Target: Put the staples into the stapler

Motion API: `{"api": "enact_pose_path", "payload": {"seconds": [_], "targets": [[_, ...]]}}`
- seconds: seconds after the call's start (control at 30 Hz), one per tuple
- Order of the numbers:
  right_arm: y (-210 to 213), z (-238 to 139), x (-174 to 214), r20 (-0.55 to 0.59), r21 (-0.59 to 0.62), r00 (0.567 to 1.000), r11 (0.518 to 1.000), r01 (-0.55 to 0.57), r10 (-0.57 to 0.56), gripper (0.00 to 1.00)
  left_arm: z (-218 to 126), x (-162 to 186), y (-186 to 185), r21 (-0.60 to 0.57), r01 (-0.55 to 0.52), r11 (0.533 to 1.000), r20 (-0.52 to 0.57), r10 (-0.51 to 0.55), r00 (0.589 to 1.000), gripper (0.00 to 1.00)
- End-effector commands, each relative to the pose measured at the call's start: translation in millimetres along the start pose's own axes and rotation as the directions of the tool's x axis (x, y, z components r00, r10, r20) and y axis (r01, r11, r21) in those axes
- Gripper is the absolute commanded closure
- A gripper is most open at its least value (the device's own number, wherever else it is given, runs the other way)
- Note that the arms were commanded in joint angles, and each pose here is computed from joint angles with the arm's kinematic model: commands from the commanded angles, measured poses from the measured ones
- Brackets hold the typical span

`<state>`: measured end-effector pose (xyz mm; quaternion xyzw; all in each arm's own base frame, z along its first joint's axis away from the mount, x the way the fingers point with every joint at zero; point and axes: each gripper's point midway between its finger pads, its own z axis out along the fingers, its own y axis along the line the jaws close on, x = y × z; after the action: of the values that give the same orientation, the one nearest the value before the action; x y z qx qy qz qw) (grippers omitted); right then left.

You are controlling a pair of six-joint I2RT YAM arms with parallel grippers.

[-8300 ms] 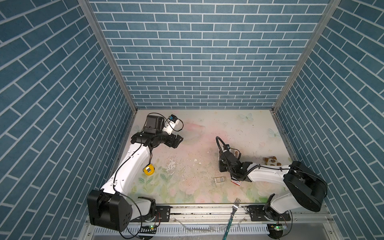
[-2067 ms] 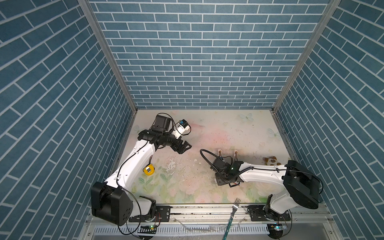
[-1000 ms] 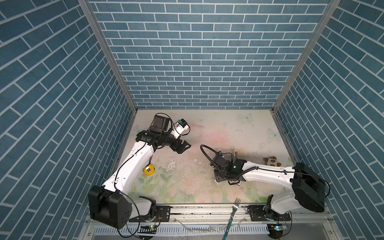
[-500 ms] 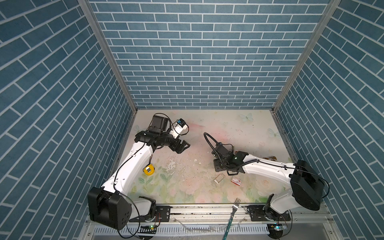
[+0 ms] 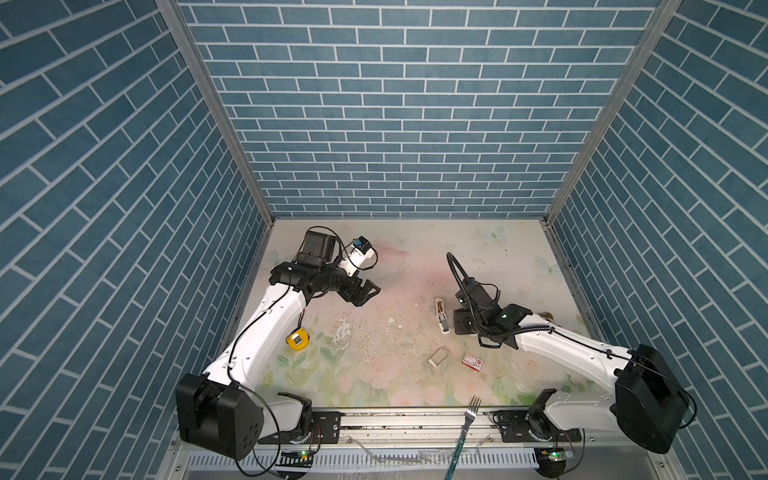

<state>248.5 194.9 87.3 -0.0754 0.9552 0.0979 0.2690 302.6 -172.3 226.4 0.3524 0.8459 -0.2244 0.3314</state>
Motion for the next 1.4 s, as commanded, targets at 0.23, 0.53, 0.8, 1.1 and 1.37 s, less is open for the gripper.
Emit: {"api": "enact_pose_path", "payload": {"seconds": [0.23,0.53,0.8,1.1,1.37], "targets": [[-33,7,3,0.041,0.06,0.999,0.998,-0.009,0.007,0.91,4,5,1,0.01,0.017,1.0,-0.007,-0.017,1.0,0.06],[-47,16,7,0.068,0.086,0.997,0.996,-0.035,0.029,0.91,4,7,3,0.006,0.021,1.0,-0.008,-0.021,1.0,0.06],[-58,18,8,0.089,0.109,0.995,0.993,-0.044,0.035,0.9,4,7,5,0.002,0.03,1.0,-0.009,-0.03,1.0,0.06],[-55,24,7,0.083,0.08,0.996,0.996,-0.036,0.029,0.9,6,9,9,-0.002,0.041,0.999,-0.013,-0.041,0.999,0.06],[-54,30,10,0.063,0.075,0.998,0.997,-0.033,0.028,0.9,6,9,11,-0.004,0.051,0.999,-0.013,-0.051,0.999,0.06]]}}
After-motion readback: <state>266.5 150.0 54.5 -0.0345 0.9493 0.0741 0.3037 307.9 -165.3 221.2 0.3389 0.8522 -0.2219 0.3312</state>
